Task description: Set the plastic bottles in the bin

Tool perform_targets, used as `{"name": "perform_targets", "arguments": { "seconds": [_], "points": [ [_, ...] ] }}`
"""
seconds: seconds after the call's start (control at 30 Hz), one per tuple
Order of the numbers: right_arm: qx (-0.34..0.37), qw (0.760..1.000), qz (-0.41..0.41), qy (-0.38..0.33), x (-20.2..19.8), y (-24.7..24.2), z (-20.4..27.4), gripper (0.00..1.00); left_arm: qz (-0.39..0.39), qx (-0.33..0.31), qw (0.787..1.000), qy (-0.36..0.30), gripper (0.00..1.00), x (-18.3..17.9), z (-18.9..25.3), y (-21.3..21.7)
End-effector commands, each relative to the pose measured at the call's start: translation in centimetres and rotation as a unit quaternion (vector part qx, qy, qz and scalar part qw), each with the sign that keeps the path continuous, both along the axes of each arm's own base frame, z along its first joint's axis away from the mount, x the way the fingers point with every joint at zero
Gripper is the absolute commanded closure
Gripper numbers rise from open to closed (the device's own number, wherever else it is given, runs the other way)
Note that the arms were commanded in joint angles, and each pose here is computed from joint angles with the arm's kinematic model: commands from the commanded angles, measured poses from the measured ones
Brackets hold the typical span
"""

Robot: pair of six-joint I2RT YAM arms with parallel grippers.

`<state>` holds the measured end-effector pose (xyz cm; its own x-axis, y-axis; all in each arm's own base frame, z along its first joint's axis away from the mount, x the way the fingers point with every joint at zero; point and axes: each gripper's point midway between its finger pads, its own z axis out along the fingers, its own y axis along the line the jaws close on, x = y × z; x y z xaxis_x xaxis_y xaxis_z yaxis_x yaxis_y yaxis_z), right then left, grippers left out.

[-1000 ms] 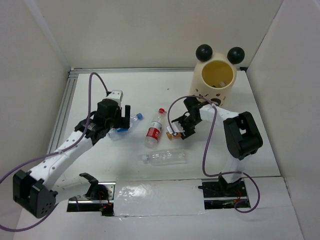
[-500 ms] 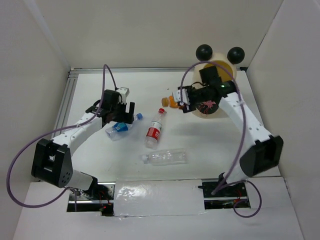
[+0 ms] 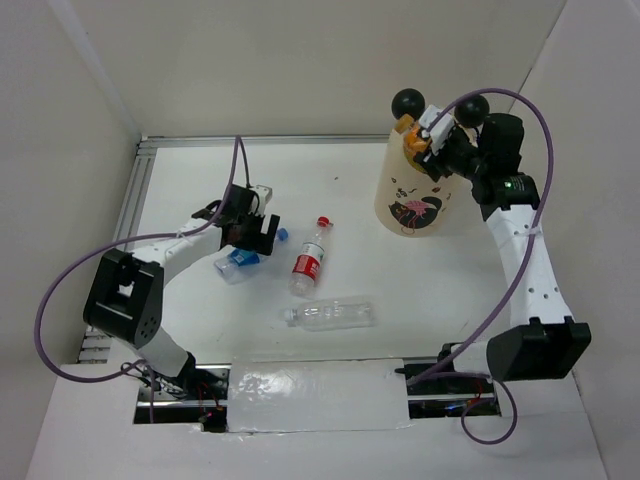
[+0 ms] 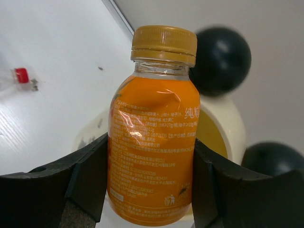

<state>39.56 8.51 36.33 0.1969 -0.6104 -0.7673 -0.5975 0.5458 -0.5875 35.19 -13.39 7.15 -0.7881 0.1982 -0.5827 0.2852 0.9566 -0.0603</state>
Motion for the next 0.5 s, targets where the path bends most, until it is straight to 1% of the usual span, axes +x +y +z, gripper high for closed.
{"name": "perform_targets", "arguments": {
  "seconds": [0.0, 0.03, 0.13, 0.23, 0.27, 0.3, 0.47],
  "points": [
    [0.028, 0.998, -0.045, -0.018, 1.9, -2.5, 0.9, 0.68, 0.013, 0.014, 1.0, -0.012, 0.0, 1.1, 0.5, 0.3],
    [0.029, 0.998, -0.045, -0.01, 2.3, -2.8, 0.4, 0.68, 0.012, 0.018, 1.0, -0.014, 0.0, 1.0, 0.5, 0.2],
    [0.025, 0.999, -0.045, -0.006, 3.1, -3.8, -0.5, 0.61, 0.014, 0.023, 1.0, -0.01, 0.0, 0.8, 0.1, 0.5],
    [0.022, 0.998, -0.049, 0.017, 4.0, -4.3, -2.2, 0.33, 0.014, 0.029, 0.999, 0.004, 0.0, 0.2, -0.8, 0.7],
    [0.022, 0.998, -0.056, 0.028, 4.5, -5.0, -2.8, 0.19, 0.009, 0.029, 1.0, 0.004, 0.0, 0.1, -0.8, 0.3],
    [0.025, 0.998, -0.055, 0.022, 4.5, -5.4, -2.2, 0.0, 0.012, 0.035, 0.999, 0.007, 0.0, -0.2, -1.1, 0.6],
    [0.053, 0.998, -0.035, 0.024, 3.6, -5.5, -1.4, 0.0, 0.003, 0.047, 0.999, 0.024, 0.0, -1.3, -2.3, 0.4]
  ]
}}
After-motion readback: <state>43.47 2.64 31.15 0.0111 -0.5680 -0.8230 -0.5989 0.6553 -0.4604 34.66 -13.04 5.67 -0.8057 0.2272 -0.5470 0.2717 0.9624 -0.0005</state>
